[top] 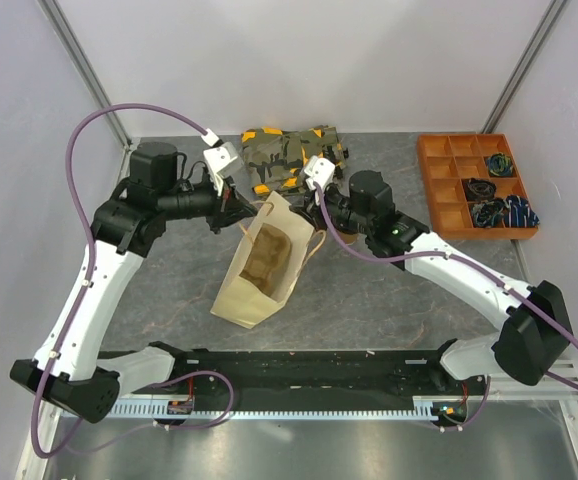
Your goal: Pack the takeout coffee
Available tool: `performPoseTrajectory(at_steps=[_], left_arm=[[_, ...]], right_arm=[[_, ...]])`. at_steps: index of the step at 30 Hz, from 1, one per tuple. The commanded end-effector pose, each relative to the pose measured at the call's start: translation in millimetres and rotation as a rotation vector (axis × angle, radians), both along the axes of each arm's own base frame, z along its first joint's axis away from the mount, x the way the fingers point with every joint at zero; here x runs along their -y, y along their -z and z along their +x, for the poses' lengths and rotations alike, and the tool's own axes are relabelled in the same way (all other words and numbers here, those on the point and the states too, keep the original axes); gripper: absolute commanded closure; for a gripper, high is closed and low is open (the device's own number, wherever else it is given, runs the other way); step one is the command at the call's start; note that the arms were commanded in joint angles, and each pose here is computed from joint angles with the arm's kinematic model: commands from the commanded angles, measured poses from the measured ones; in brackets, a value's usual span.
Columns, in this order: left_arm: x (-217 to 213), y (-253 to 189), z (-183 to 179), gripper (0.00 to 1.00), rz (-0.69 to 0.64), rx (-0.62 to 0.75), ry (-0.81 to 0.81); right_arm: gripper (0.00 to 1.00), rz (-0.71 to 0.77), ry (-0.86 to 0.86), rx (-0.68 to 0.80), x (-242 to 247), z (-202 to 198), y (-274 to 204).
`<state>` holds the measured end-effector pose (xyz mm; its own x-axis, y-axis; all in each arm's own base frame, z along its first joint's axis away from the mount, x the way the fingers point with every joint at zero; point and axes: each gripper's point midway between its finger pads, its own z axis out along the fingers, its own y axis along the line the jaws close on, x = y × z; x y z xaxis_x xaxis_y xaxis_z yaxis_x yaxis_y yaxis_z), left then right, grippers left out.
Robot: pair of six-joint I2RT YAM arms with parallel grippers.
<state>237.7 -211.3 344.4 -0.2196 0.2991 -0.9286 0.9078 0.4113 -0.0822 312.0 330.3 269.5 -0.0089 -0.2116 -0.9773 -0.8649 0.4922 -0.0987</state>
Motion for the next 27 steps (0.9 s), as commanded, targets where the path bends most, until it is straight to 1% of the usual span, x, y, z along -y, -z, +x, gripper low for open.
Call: performPoseTrajectory(at_steps=[1, 2, 3, 4, 5, 6, 7, 10, 11, 12, 15, 17, 18, 20, 21, 23, 24, 27], left_arm=[[-17.2, -19.4, 18.8, 0.98, -0.025, 0.057, -0.136], [-16.6, -20.4, 18.4, 0.98, -0.030, 0.056, -0.126], [-14.9, -21.5, 15.7, 0.98, -0.038, 0.054, -0.112], [-12.4, -22.3, 13.1, 0.98, -0.048, 0.048, -0.091], [-8.1, -23.0, 8.2, 0.98, -0.061, 0.039, -0.059], [-4.0, -20.9, 5.9, 0.98, -0.062, 0.023, -0.048], [-2.8, -20.7, 6.1, 0.98, -0.063, 0.017, -0.050], [1.5, -17.2, 7.2, 0.98, -0.061, 0.001, -0.045], [2.1, -15.3, 10.1, 0.98, -0.059, -0.010, -0.066], [2.5, -15.8, 11.0, 0.98, -0.060, -0.012, -0.070], [4.9, -18.3, 10.4, 0.98, -0.074, -0.023, -0.074], [7.3, -21.7, 7.0, 0.98, -0.088, -0.028, -0.066], [8.4, -22.9, 5.6, 0.98, -0.092, -0.026, -0.062], [11.7, -29.1, 3.5, 0.98, -0.111, -0.021, -0.055], [12.9, -31.0, 3.7, 0.98, -0.117, -0.022, -0.056], [15.6, -39.0, 3.3, 0.98, -0.138, -0.016, -0.050], [16.6, -41.1, 2.8, 0.98, -0.144, -0.015, -0.047], [18.6, -46.7, 3.3, 0.98, -0.160, -0.022, -0.050]], right_arm=[[1.00, -0.059, 0.002, -0.064, 6.8, -9.5, -7.9], [1.00, -0.066, 0.003, -0.071, 7.4, -10.5, -7.7], [0.95, -0.064, 0.023, -0.069, 9.7, -7.6, -12.2], [0.71, -0.068, 0.035, -0.076, 11.6, -7.3, -12.2], [0.56, -0.064, 0.044, -0.077, 11.8, -6.5, -15.4], [0.45, -0.047, 0.063, -0.069, 12.8, -4.0, -25.2], [0.36, -0.039, 0.066, -0.066, 12.5, -3.5, -30.7], [0.36, -0.001, 0.059, -0.034, 11.0, -4.1, -59.6], [0.36, 0.024, 0.056, -0.010, 10.7, -4.5, -76.1], [0.35, 0.033, 0.051, 0.001, 10.6, -5.6, -83.1], [0.38, 0.089, 0.029, 0.063, 10.3, -9.6, -112.9], [0.47, 0.114, 0.003, 0.085, 7.9, -13.7, -120.2], [0.57, 0.137, -0.008, 0.107, 5.2, -13.3, -125.8], [0.69, 0.153, -0.049, 0.081, -3.2, -17.1, -120.0], [0.81, 0.160, -0.066, 0.077, -6.0, -17.9, -118.7], [0.95, 0.145, -0.105, 0.045, -14.9, -20.8, -104.7], [1.00, 0.138, -0.109, 0.032, -16.7, -21.4, -98.6], [1.00, 0.081, -0.104, 0.010, -16.5, -20.6, -71.1]])
